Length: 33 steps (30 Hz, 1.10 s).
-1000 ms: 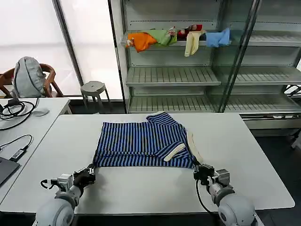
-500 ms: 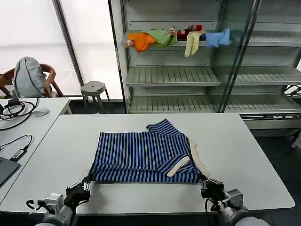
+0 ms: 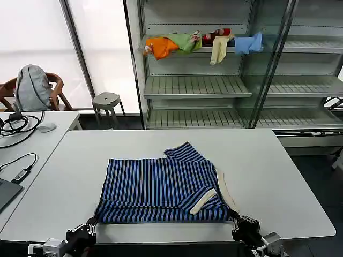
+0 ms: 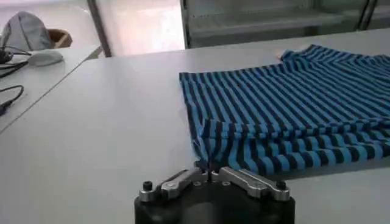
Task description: Fold and organize the clothes.
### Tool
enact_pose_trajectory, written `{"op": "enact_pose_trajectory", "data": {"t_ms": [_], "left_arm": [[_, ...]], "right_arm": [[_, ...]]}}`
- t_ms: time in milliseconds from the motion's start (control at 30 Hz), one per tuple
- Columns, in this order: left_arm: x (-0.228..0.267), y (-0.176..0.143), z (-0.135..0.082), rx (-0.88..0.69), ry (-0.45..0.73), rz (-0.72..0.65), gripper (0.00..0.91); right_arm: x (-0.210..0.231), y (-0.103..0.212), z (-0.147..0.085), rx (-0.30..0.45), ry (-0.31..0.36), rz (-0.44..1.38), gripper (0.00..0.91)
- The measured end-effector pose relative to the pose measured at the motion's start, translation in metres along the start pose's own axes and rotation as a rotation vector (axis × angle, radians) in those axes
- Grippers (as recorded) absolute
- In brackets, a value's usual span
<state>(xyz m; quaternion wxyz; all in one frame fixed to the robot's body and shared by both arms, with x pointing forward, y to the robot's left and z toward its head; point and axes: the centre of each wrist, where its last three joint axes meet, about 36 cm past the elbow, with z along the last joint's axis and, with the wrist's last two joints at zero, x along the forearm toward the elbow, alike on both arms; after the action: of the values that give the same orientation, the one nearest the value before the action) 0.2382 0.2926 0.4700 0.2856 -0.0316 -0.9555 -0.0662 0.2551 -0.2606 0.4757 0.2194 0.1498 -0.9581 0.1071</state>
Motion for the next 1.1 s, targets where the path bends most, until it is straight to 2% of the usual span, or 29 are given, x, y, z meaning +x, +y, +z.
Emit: {"op": "enact_pose_trajectory", "data": {"t_ms": [233, 400, 733, 1100], "left_arm": [[0.011, 0.004, -0.021, -0.040, -0.061, 0.011, 0.907], [0.006, 0.015, -0.043, -0.059, -0.136, 0.026, 0.907], [-0.044, 0.036, -0.069, -0.019, -0.239, 0.079, 0.907], [-0.109, 0.061, -0.090, 0.012, -0.234, 0.091, 0.907]], "right_arm": [[0.004, -0.004, -0.022, 0.000, -0.079, 0.010, 0.907], [-0.019, -0.007, -0.038, -0.024, -0.130, 0.027, 0.907], [-0.120, -0.011, -0.070, -0.058, -0.191, 0.045, 0.907], [-0.236, -0.003, -0.121, -0.095, -0.167, 0.035, 0.907]]}}
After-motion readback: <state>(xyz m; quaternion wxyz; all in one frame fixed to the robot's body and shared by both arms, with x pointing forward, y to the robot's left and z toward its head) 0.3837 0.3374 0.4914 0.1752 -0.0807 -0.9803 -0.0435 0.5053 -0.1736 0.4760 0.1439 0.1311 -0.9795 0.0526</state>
